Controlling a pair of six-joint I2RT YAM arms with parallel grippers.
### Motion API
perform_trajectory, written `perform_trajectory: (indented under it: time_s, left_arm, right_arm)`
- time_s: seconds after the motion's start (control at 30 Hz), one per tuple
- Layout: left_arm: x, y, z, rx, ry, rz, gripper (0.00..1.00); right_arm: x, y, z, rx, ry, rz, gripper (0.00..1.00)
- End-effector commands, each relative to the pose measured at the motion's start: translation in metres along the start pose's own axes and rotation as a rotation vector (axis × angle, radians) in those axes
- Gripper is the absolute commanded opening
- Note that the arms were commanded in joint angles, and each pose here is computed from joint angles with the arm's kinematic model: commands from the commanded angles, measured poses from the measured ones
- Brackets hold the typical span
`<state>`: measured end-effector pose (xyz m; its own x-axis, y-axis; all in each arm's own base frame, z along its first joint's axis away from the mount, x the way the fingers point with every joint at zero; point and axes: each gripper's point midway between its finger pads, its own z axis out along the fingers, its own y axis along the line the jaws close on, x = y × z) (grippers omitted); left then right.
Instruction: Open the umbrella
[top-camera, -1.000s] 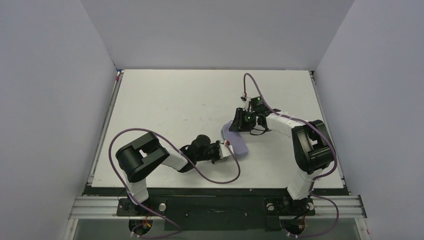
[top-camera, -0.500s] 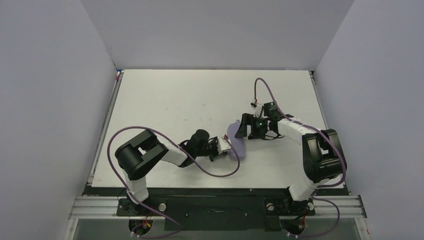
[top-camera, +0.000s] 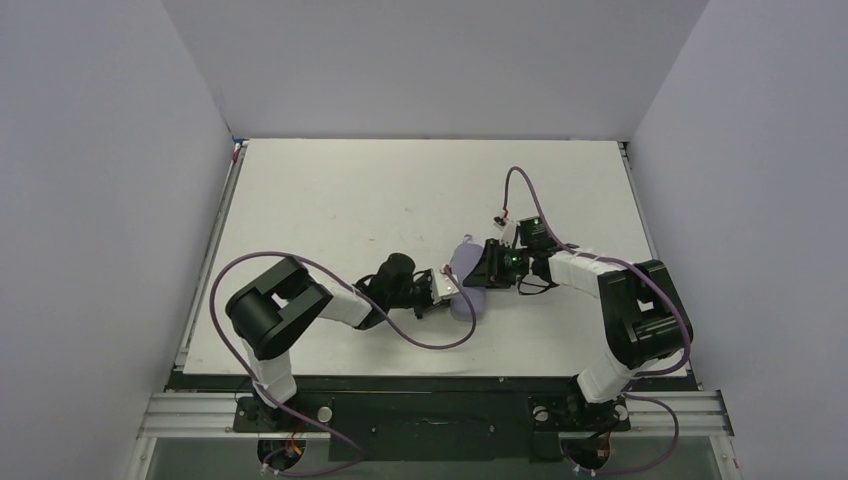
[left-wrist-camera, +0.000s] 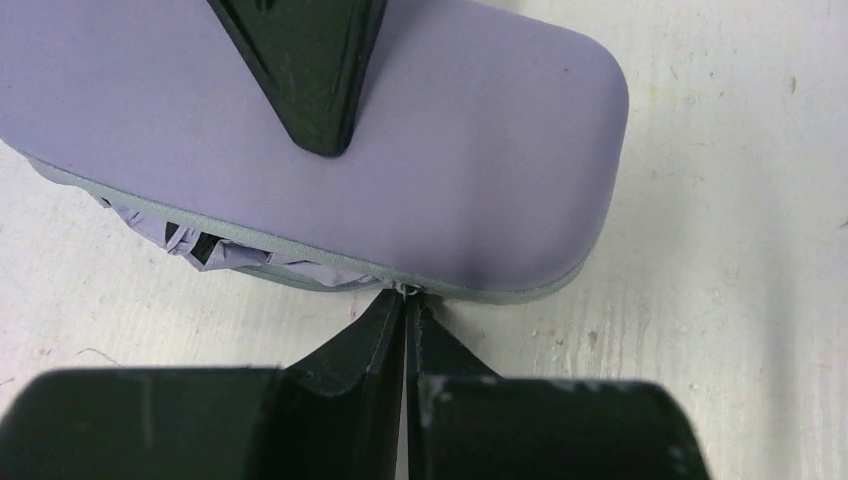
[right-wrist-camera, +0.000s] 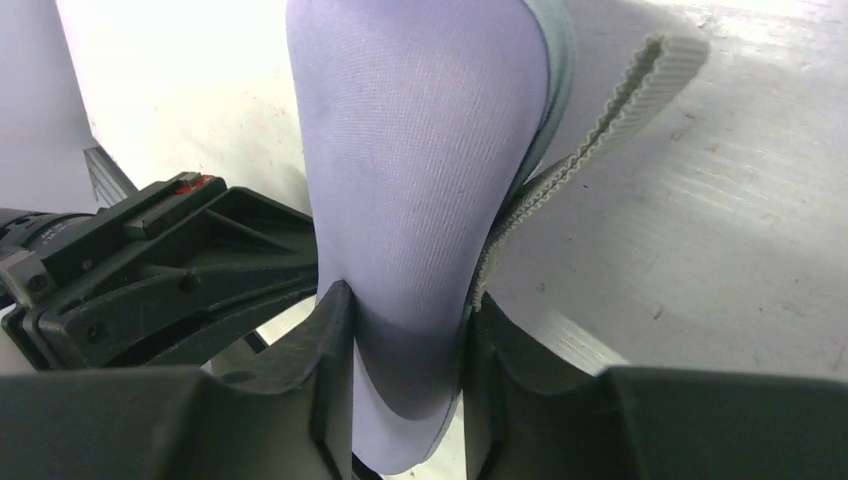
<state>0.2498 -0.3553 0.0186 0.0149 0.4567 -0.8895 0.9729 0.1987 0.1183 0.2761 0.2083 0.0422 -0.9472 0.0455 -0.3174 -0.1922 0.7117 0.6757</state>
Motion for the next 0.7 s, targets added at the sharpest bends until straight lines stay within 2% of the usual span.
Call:
perform_trajectory:
  time_s: [0.0,0.07,0.3,0.6,0.67]
  left_arm:
    - [0.020,-0.024,-0.013,0.093,0.077,0.021,0.00]
    - [0.026,-0.033,-0.020,0.122,0.095,0.026,0.00]
    - [0.035,-0.067,-0.031,0.213,0.129,0.052,0.00]
    - [0.014,-0.071,-0.027,0.216,0.100,0.058,0.00]
    - [0.014,-0.071,-0.028,0.217,0.097,0.052,0.00]
  right_arm:
    - [-0.001,-0.010,0.008,0.042,-0.044,0.039,0.05]
    - [-0.004,-0.013,0.009,0.049,-0.058,0.051,0.00]
    - [-0.019,-0.022,0.008,0.101,-0.170,0.113,0.00]
    - [-0.035,-0.034,0.005,0.128,-0.279,0.237,0.00]
    - [-0.037,-0.034,0.004,0.109,-0.284,0.225,0.00]
